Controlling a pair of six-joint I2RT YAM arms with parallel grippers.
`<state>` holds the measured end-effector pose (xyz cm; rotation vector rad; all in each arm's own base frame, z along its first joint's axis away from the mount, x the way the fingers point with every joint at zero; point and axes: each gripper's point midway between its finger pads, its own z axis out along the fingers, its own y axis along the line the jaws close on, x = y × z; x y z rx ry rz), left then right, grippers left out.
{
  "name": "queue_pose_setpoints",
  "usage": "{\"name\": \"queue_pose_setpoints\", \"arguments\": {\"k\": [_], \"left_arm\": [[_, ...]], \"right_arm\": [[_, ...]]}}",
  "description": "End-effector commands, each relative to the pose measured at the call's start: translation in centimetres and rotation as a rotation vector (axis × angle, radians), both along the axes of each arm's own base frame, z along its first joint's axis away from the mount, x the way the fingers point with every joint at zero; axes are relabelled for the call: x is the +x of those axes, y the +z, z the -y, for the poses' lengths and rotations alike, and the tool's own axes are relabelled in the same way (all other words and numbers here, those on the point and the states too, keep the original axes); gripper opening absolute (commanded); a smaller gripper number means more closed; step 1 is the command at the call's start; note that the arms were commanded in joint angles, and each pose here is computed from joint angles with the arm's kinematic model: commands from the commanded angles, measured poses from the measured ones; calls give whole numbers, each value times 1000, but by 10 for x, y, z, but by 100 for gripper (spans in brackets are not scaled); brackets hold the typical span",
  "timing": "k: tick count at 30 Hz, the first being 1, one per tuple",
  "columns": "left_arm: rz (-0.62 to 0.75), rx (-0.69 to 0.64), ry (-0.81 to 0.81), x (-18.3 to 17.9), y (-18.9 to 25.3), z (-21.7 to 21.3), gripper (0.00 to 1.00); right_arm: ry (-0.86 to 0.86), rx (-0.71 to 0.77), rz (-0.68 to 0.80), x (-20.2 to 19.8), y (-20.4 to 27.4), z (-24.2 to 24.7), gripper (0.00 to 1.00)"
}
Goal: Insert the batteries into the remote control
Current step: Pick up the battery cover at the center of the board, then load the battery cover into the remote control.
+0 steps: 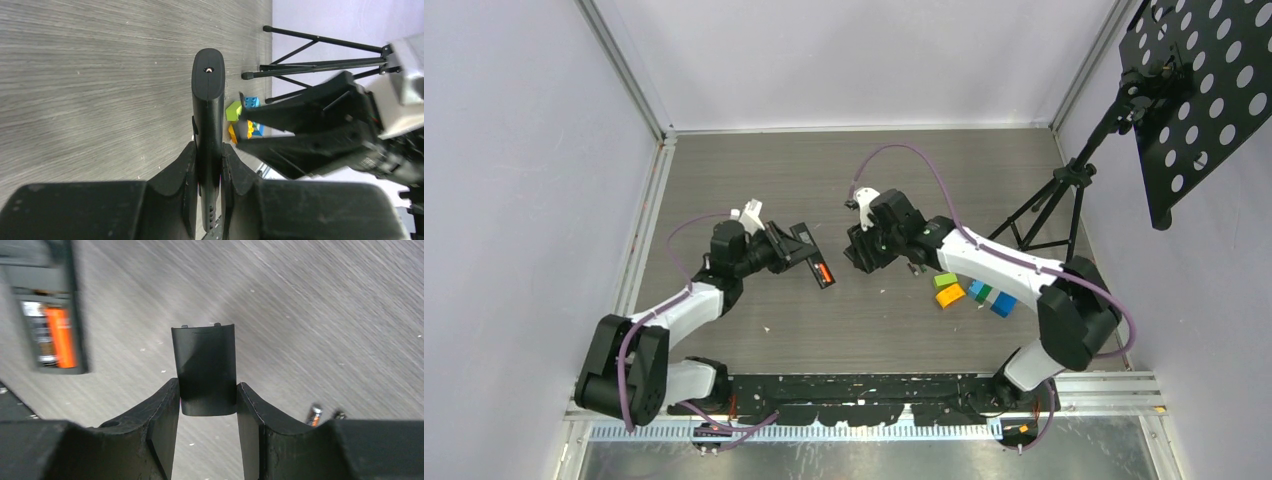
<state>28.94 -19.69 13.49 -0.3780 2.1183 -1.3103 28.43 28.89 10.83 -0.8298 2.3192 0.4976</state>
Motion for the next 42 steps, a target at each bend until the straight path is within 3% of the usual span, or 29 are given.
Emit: {"name": "queue_pose_setpoints", "arguments": {"k": [1,9,42], "left_arm": [[175,-16,29,16,23,11,0],[214,-8,75,12,27,17,0],[49,-100,81,9,38,25,0]], "right_arm": [[-64,194,49,-12,50,-27,41],[-114,289,7,-34,66,-51,42],[-57,298,-101,-41,35,-80,43]]}}
